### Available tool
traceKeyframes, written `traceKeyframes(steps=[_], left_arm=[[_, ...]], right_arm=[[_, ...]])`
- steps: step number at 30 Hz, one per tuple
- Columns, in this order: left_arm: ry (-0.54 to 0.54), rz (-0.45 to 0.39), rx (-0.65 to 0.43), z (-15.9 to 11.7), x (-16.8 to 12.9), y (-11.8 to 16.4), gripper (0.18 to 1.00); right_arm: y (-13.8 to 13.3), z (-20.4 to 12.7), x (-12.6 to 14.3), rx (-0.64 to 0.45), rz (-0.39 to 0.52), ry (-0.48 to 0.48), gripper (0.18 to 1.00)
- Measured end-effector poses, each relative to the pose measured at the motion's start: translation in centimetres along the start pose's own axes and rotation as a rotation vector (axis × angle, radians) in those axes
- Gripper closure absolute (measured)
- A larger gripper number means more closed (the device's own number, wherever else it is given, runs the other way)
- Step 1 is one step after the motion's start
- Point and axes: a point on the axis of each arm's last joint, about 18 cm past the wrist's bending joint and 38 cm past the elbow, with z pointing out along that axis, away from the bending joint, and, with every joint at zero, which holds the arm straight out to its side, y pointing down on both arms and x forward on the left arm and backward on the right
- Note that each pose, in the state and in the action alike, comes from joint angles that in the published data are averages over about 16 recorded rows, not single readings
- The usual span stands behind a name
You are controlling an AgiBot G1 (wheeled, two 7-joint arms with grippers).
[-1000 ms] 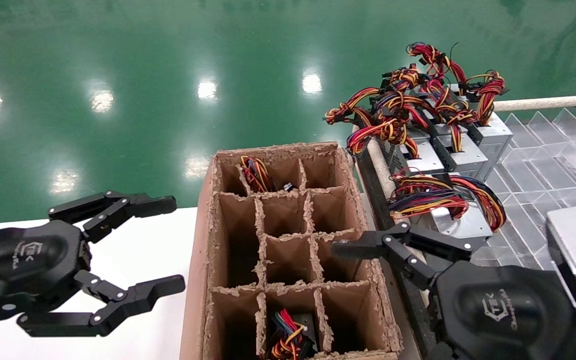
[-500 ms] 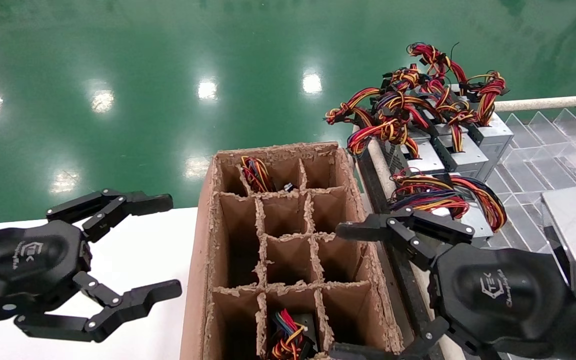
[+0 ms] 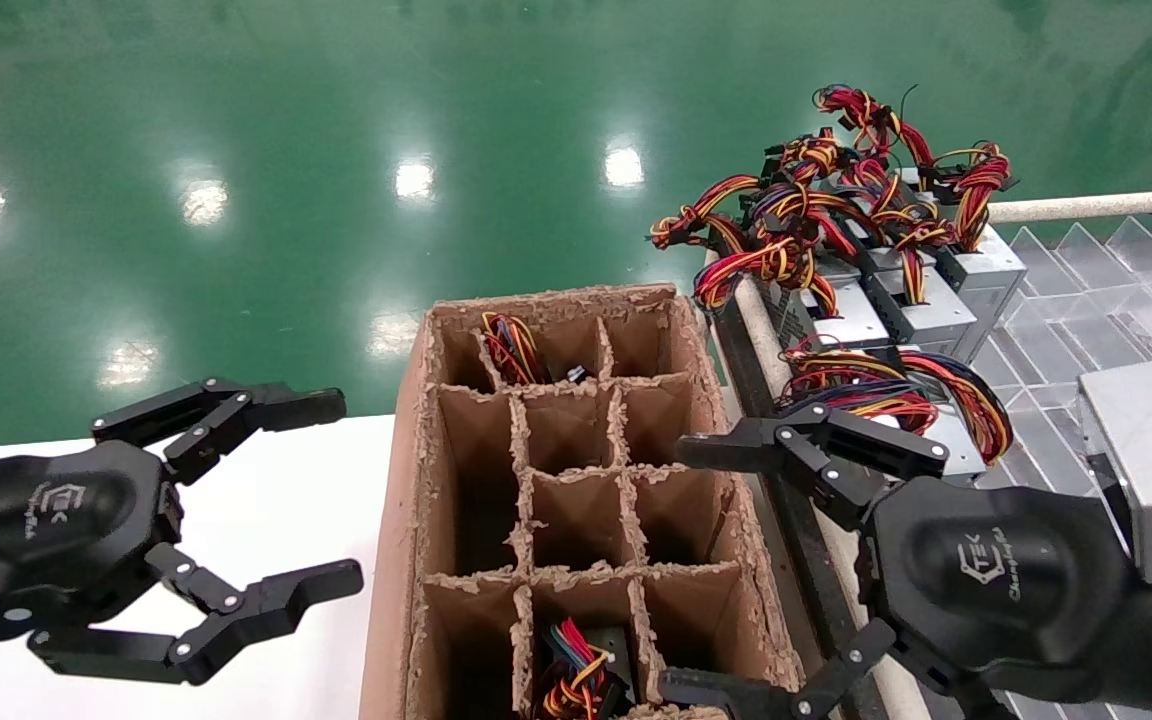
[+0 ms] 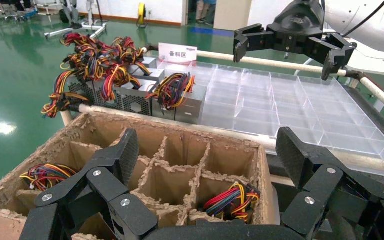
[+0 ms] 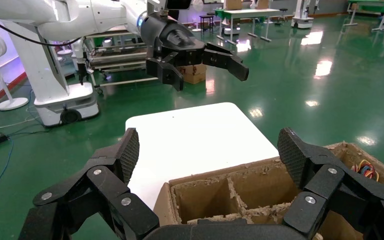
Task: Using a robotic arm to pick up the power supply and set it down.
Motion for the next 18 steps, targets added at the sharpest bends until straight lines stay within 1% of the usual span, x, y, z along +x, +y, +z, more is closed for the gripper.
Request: traceKeyframes(steps=[18], left_arm=[[0.000, 0.000, 0.000, 0.00, 0.00, 0.00, 0.184]], right_arm=[[0.01, -0.01, 0.10, 0.000, -0.001, 0.003, 0.179]])
